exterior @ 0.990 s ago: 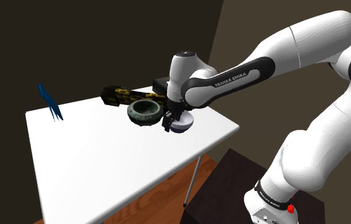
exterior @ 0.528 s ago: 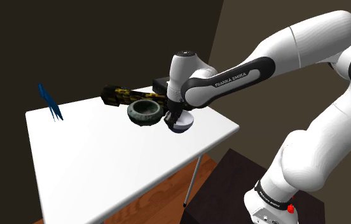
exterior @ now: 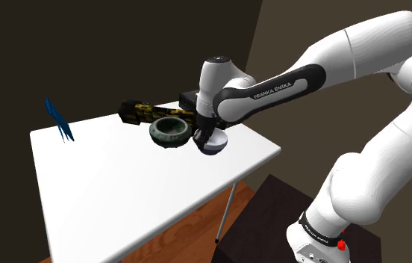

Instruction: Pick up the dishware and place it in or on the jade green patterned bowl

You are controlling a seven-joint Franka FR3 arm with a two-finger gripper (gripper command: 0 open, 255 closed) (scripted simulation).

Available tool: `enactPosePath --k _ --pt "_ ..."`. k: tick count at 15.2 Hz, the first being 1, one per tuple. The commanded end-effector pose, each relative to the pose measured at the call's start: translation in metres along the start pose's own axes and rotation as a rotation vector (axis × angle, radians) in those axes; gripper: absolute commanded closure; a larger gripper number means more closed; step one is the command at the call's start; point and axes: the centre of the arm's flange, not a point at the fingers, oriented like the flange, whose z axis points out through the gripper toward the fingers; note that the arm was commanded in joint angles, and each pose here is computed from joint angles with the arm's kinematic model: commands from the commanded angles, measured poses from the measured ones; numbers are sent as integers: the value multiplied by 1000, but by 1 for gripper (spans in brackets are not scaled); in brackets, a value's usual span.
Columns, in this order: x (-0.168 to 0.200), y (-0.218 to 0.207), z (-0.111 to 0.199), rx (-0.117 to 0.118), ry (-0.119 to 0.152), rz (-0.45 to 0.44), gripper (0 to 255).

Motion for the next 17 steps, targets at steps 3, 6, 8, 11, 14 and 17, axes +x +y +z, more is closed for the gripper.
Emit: enactPosePath --k 3,6,8,11,14,17 --pt "1 2 -21 0 0 0 255" --pt "2 4 -37 0 0 0 255" --pt "3 5 -47 0 0 0 255" --pt "4 6 -63 0 0 0 255" --pt "5 8 -79 0 0 0 255" --pt "6 9 -95 0 0 0 255"
